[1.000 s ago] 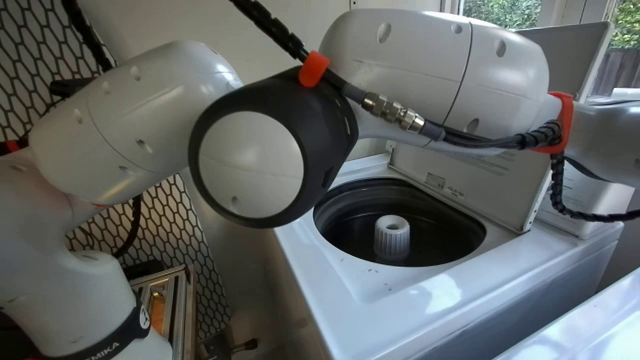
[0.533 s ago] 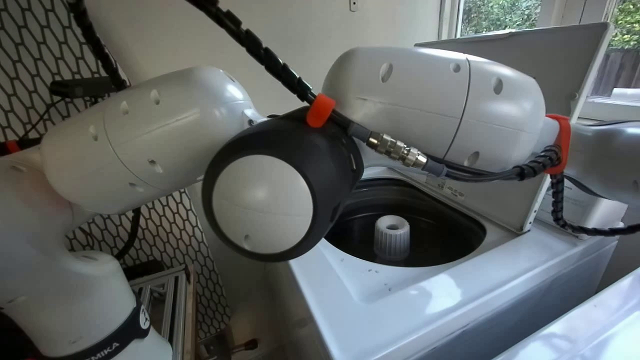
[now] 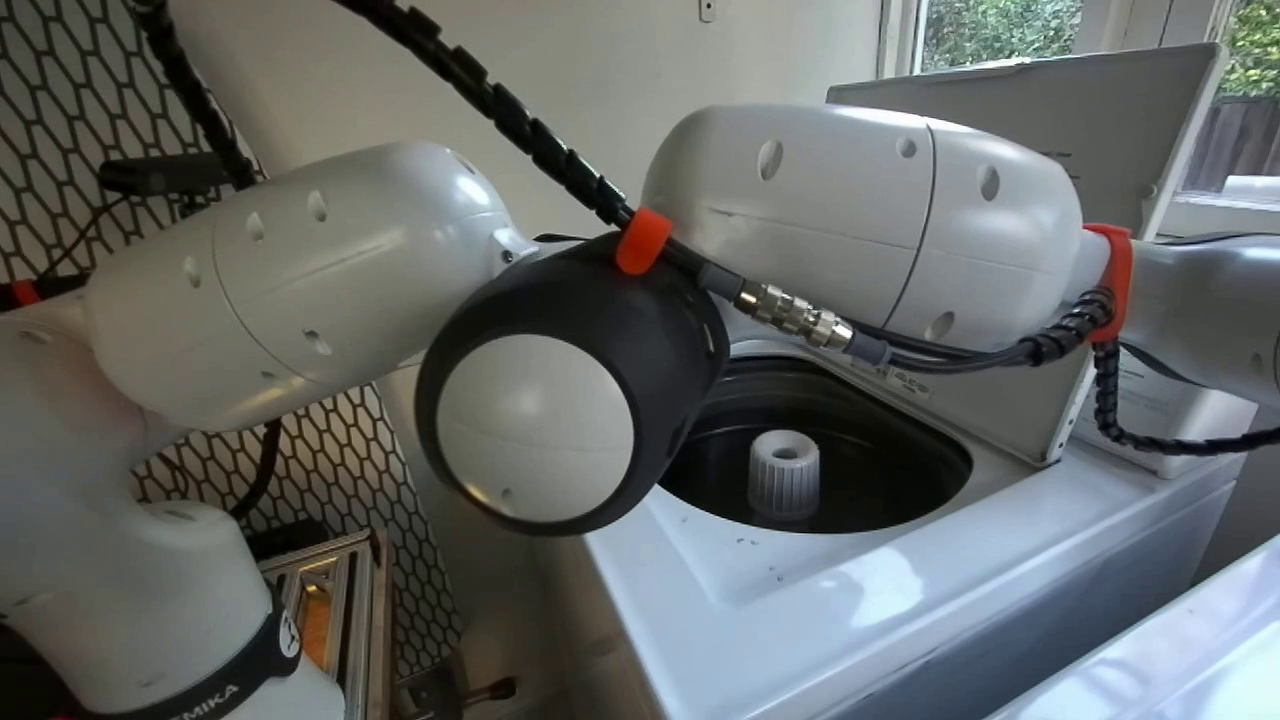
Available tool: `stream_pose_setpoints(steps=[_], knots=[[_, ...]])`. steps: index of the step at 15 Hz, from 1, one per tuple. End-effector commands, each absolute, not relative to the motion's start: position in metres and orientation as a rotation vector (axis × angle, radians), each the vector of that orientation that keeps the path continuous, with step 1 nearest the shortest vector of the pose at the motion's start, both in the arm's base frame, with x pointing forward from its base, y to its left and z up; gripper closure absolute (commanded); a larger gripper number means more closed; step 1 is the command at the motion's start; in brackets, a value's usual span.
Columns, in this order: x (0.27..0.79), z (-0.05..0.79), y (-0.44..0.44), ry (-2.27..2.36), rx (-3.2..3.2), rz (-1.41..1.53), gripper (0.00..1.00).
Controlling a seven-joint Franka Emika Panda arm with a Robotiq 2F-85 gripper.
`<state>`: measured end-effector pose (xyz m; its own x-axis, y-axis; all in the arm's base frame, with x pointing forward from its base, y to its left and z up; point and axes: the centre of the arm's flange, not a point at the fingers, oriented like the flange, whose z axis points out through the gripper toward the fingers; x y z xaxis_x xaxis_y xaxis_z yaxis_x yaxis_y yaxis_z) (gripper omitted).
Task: Remove the smaller white towel from the top of the right washing machine
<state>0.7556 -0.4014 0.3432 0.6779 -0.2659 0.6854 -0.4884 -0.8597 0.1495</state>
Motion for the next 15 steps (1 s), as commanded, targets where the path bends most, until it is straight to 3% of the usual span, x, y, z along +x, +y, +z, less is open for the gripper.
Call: stream_pose_setpoints(steps=[1,6,7,9,11,15], knots=[[0.796,0.348,-0.424,-0.609,2.58,1.039,0.32],[0.799,0.339,-0.428,-0.605,2.548,1.077,0.49],[0.799,0.335,-0.427,-0.599,2.547,1.073,0.45],[0.8,0.328,-0.428,-0.595,2.543,1.076,0.48],[0.8,0.322,-0.429,-0.59,2.534,1.066,0.68],[0.797,0.318,-0.428,-0.588,2.531,1.061,0.98]])
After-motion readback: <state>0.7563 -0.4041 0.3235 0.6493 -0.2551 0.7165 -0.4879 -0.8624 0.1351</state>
